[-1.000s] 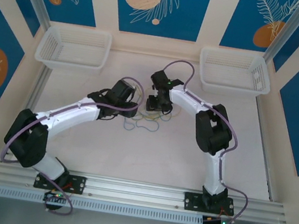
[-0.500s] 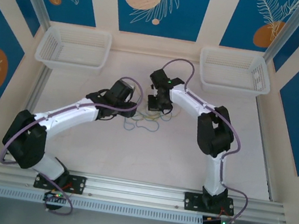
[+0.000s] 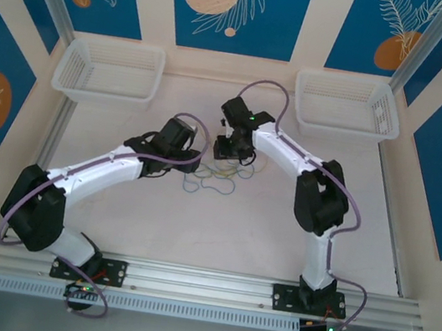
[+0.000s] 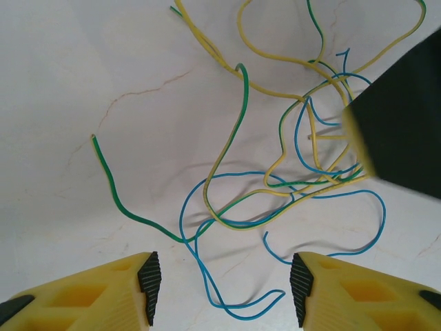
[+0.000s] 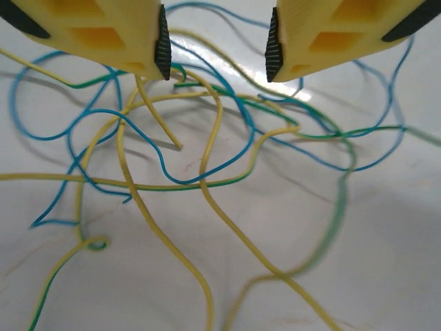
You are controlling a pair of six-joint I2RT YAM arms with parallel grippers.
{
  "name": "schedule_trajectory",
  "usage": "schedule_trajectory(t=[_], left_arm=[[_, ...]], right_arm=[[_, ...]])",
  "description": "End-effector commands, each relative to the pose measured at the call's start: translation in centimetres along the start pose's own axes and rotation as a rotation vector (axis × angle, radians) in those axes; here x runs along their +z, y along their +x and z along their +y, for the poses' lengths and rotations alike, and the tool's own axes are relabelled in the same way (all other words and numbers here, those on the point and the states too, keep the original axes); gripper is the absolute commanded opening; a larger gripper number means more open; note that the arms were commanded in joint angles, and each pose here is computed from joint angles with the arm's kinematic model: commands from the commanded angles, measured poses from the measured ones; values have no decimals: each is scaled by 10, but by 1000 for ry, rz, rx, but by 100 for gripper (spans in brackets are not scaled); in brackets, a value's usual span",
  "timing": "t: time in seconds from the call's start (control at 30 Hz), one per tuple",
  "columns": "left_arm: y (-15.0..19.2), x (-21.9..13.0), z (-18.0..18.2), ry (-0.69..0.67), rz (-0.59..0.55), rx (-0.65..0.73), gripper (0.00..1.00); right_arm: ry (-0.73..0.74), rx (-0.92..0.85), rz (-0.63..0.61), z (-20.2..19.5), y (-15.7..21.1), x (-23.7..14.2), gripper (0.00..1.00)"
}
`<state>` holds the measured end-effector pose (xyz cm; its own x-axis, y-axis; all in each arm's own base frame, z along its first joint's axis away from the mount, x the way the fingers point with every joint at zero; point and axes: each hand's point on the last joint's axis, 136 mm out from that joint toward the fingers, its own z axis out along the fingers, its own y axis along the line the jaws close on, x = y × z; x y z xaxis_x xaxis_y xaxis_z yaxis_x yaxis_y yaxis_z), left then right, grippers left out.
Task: Untangle the cables
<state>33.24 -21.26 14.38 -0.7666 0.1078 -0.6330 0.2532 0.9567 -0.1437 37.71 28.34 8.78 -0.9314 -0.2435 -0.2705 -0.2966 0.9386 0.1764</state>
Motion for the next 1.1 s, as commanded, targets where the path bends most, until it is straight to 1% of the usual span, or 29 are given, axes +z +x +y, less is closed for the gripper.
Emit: schedule_trajectory(t=[0.0, 0.1, 0.17, 0.33, 0.43, 0.47, 0.53, 0.6, 0.63, 0.67, 0.73, 1.07], left_arm=[[-10, -12, 3, 33, -59, -47, 58], [-10, -13, 9, 86, -67, -113, 59], [-8, -12, 16, 80, -75, -137, 60], [-3, -13, 23, 64, -65, -145, 62], [-2, -15, 24, 59, -69, -147, 62], [-1, -15, 25, 56, -70, -146, 63], [0, -15, 26, 52, -68, -147, 63], [2, -14, 27, 50, -62, -148, 63], [2, -13, 26, 52, -61, -149, 63], [3, -12, 26, 56, -60, -149, 63], [3, -11, 24, 62, -55, -150, 63], [6, -9, 25, 60, -46, -151, 63]], right_arm=[[-26, -14, 45, 9, 7, 9, 46], [-34, -24, 34, 15, 2, 14, 46], [-16, -30, 40, 13, -1, 23, 46], [41, -54, 105, 4, 4, 53, 46], [42, -52, 118, 3, 6, 60, 45], [35, -49, 117, 5, 5, 60, 41], [27, -42, 115, 6, 5, 58, 30], [17, -41, 109, 9, 4, 56, 12], [12, -40, 105, 10, 3, 54, 6], [6, -41, 103, 12, 2, 52, 3], [4, -40, 98, 14, 2, 44, 1], [-7, -48, -14, 23, -8, -33, 0]])
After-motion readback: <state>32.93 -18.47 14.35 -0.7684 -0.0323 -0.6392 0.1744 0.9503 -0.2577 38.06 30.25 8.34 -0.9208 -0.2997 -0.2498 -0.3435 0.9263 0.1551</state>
